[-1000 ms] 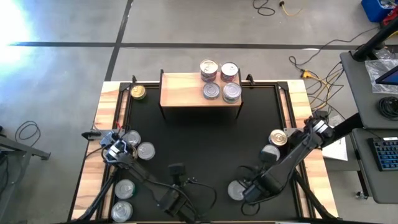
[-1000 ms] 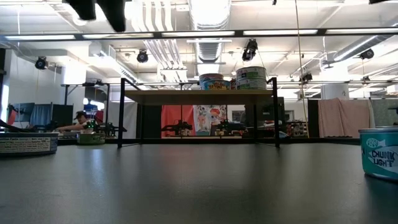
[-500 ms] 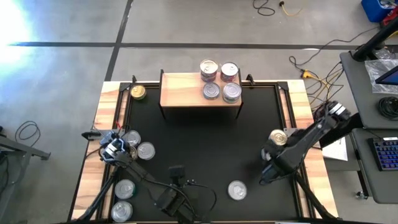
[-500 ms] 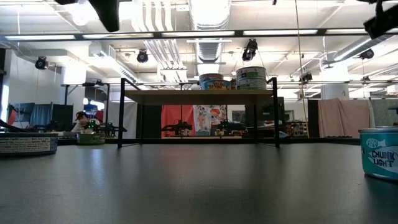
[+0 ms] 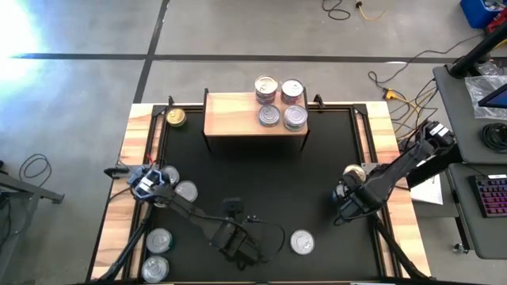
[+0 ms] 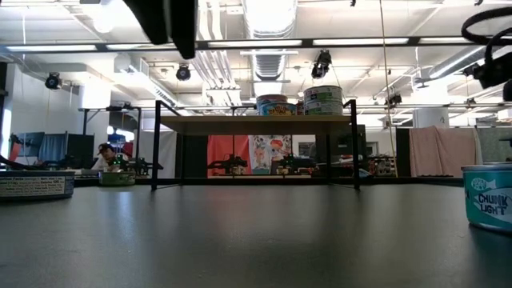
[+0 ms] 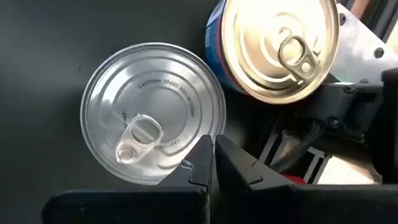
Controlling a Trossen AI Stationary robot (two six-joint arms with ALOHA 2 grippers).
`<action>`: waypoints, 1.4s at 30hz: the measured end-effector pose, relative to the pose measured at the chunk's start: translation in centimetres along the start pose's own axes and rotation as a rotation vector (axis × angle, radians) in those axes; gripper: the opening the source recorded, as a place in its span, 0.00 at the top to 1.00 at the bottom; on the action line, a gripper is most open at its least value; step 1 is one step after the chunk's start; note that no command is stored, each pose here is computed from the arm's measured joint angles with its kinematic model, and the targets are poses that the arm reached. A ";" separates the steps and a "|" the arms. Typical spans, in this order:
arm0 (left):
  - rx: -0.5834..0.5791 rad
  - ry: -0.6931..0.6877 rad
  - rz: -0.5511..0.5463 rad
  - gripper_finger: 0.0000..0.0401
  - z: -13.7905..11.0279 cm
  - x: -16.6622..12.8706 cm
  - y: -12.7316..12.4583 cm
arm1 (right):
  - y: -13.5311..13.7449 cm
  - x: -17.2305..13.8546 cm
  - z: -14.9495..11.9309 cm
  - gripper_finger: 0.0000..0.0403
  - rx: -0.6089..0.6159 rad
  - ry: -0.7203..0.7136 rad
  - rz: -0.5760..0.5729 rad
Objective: Stack canned seafood by type on shelf
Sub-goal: Stack the yellow-blue tuna can on top of the other yellow-blue tuna can on the shelf
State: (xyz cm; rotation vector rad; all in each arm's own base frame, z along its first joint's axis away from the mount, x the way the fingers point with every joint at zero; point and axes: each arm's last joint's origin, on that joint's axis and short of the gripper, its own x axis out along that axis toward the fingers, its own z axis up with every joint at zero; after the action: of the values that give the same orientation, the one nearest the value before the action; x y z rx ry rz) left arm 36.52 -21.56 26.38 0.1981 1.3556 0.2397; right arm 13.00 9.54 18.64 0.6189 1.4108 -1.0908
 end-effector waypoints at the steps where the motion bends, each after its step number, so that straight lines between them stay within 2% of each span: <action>1: -0.006 -0.004 0.001 0.11 0.1 -0.1 0.3 | 0.2 0.1 0.1 0.97 -0.002 -0.005 -0.005; 7: -0.003 -0.063 0.042 0.11 0.6 -0.9 2.1 | 1.2 1.3 0.8 0.97 -0.037 0.023 -0.039; 11: -0.037 -0.092 0.061 0.11 0.0 -1.2 4.0 | 2.1 2.3 1.3 0.97 -0.042 0.044 -0.045; 17: -0.112 -0.107 0.067 0.11 -4.1 0.1 6.4 | 3.6 2.9 2.0 0.97 -0.089 0.048 -0.040; 22: -0.241 -0.135 -0.032 0.11 -7.6 2.2 7.2 | 5.8 1.6 2.6 0.97 -0.143 0.022 0.047; 29: -0.351 -0.191 -0.132 0.11 -9.0 5.2 6.6 | 10.2 0.3 3.9 0.97 -0.259 -0.032 0.216; 32: -0.327 -0.178 -0.164 0.11 -8.9 5.9 6.1 | 12.8 0.2 4.7 0.97 -0.319 -0.053 0.269; 35: -0.307 -0.159 -0.142 0.11 -8.9 6.4 6.1 | 15.5 -0.2 5.5 0.97 -0.392 -0.064 0.276; 42: -0.221 -0.170 -0.120 0.11 -8.5 6.7 6.8 | 21.1 -4.3 6.3 0.97 -0.577 -0.122 0.396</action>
State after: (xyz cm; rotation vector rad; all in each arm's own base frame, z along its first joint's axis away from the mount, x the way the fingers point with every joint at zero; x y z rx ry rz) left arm 29.12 -13.12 20.21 -0.0479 1.1581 0.2638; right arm 35.00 13.88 18.16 0.3772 1.3388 -0.3715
